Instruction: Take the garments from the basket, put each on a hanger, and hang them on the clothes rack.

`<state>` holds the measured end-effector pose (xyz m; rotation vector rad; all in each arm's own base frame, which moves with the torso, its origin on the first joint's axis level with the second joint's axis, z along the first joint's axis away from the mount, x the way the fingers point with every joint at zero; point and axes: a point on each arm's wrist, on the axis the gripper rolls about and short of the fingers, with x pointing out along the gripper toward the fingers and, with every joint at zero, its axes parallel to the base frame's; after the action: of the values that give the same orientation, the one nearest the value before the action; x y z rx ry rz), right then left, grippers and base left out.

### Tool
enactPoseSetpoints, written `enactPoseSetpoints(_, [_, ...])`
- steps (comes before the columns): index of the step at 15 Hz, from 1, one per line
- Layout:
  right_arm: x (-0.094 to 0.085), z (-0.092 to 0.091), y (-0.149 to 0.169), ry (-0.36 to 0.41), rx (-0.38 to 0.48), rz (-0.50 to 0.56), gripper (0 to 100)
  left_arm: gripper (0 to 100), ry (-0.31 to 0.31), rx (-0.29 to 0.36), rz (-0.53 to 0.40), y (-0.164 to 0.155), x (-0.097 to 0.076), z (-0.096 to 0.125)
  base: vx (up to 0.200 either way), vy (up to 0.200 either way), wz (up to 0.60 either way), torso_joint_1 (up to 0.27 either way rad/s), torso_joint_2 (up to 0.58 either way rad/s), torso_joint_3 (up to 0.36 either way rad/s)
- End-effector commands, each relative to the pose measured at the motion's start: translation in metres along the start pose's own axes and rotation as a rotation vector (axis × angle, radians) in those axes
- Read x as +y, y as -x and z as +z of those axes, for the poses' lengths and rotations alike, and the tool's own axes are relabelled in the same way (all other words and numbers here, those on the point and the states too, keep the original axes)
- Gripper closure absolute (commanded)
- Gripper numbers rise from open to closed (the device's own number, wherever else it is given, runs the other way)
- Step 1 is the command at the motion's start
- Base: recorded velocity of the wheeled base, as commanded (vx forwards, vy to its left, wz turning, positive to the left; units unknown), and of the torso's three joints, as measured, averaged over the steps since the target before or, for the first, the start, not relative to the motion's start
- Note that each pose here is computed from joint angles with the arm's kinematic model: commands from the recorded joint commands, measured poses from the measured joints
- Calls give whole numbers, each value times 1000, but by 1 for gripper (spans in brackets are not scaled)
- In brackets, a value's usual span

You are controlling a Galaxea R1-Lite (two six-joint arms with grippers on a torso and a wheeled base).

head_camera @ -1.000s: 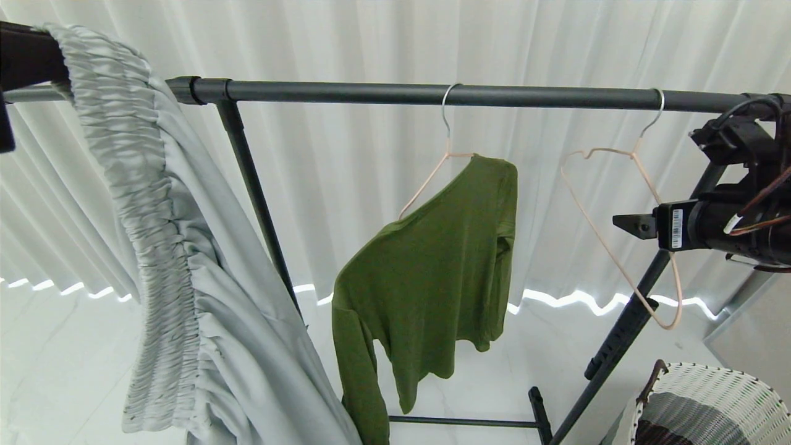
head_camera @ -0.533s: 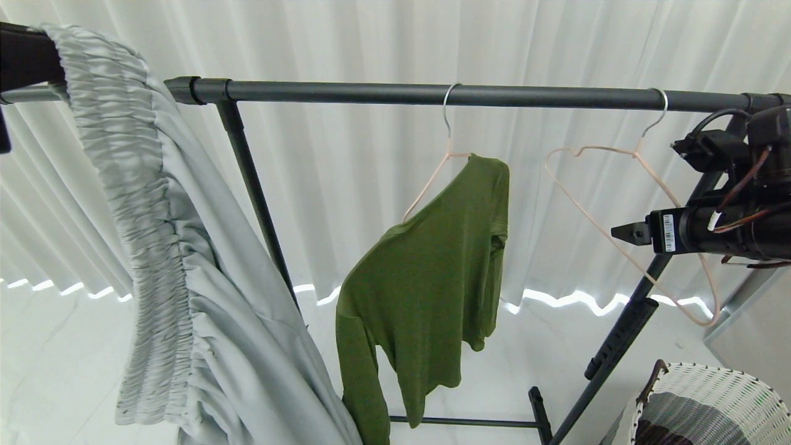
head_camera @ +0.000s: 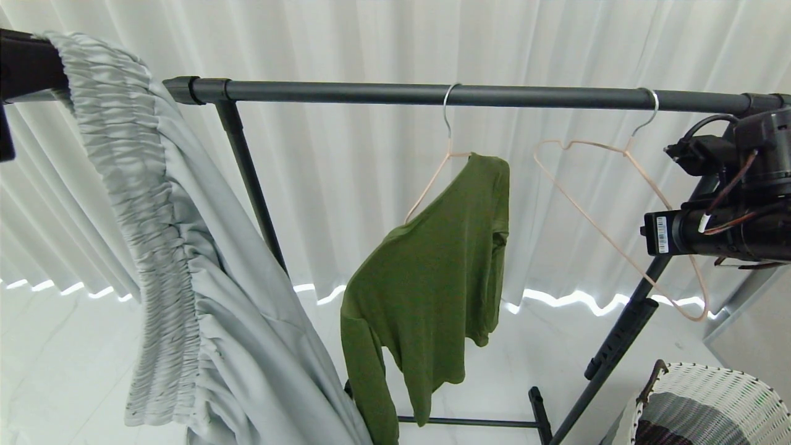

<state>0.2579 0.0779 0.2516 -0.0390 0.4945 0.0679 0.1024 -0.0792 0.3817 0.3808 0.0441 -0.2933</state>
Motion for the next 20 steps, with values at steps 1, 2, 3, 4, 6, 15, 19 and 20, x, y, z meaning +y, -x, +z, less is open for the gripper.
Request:
enactPoseSetpoints(1, [1,0,0,-1,1,1,100,100,0,1,0,0,0,0,0,0,0,0,0,0])
enactPoseSetpoints(2, [0,0,0,-5,-1,3,100,100,2,-1,1,0,0,0,0,0,0,0,0,0])
enactPoseSetpoints(3, [0,0,1,-15,-4,3,100,100,2,-1,1,0,0,0,0,0,0,0,0,0])
enactPoseSetpoints(4, [0,1,2,-19,-8,4,100,100,1,1,0,0,0,0,0,0,0,0,0,0])
enactPoseSetpoints(6, [-1,4,9,-30,-32,6,100,100,1,1,0,0,0,0,0,0,0,0,0,0])
enactPoseSetpoints(15, [-8,7,71,-48,-143,48,100,100,-8,7,-2,-1,-1,-2,0,0,0,0,0,0])
enactPoseSetpoints(19, [-4,-2,92,-28,-160,96,100,100,-26,7,-2,-1,-1,-2,-150,0,0,3,4,1])
enactPoseSetpoints(20, [-4,-5,96,-23,-162,106,100,100,-26,7,-2,-1,-1,-2,-200,0,0,2,7,2])
